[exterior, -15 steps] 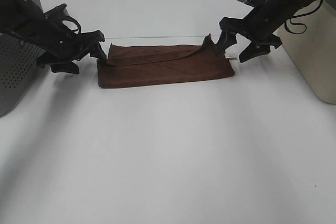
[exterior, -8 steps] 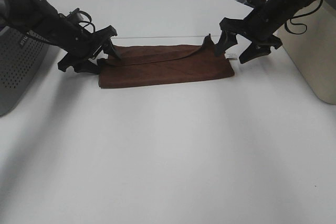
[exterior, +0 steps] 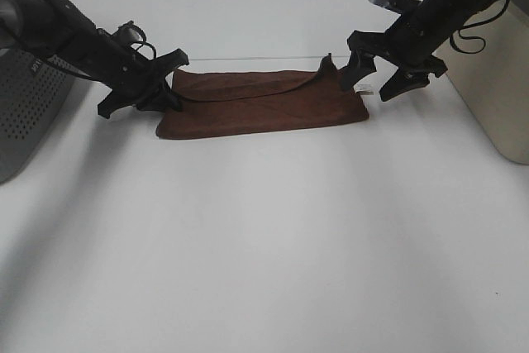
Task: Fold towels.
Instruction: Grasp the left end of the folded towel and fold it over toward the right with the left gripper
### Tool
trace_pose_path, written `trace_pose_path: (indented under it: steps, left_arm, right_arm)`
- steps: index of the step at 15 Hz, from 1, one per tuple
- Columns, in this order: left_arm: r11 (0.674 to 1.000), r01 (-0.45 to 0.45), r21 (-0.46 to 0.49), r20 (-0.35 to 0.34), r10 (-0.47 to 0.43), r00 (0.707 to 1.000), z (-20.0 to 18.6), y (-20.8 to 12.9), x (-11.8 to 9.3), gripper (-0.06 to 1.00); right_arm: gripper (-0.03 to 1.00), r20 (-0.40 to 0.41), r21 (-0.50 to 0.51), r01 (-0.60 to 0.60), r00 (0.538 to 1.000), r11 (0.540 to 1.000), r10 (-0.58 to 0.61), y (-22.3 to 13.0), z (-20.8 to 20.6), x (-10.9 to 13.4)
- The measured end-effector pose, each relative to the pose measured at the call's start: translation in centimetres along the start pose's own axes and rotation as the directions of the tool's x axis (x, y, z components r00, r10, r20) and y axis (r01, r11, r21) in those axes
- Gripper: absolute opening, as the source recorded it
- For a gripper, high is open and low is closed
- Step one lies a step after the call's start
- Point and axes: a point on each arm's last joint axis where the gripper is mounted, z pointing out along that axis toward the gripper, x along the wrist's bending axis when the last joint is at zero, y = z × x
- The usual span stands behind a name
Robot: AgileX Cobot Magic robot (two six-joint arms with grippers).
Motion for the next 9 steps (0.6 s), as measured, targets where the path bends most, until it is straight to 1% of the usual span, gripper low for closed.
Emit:
trace_pose_path:
  steps: [1,3,4,5,6,9]
  left_arm:
    - [1.000,-0.021,0.002,-0.021,0.021,1.000,-0.6,0.2,0.1,0.02]
    - [0.998,-0.050,-0.043,-0.088,0.046,0.995,-3.2,1.4,-0.2,0.02]
    - [0.994,-0.082,-0.078,-0.121,0.072,0.990,-4.5,2.2,-0.7,0.02]
    - [0.989,-0.105,-0.100,-0.130,0.091,0.987,-5.6,2.8,-1.5,0.02]
    - [0.988,-0.114,-0.108,-0.122,0.101,0.987,-6.4,3.2,-2.5,0.02]
    - [0.980,-0.178,-0.088,-0.076,0.172,0.982,-7.0,2.9,-6.8,0.02]
  right_arm:
    - [0.76,0.009,0.003,-0.012,1.000,1.000,0.012,0.0,0.0,-0.1]
    - [0.76,0.023,0.007,-0.028,0.999,1.000,0.028,-0.1,0.0,-0.2]
    - [0.76,0.023,0.008,-0.030,0.999,1.000,0.030,-0.1,0.0,-0.2]
    - [0.76,0.024,0.010,-0.029,0.999,1.000,0.029,-0.1,0.0,-0.2]
    - [0.76,0.022,0.020,-0.030,0.999,0.999,0.030,-0.2,0.0,-0.2]
    - [0.76,0.020,0.032,-0.030,0.999,0.999,0.030,-0.3,0.0,-0.2]
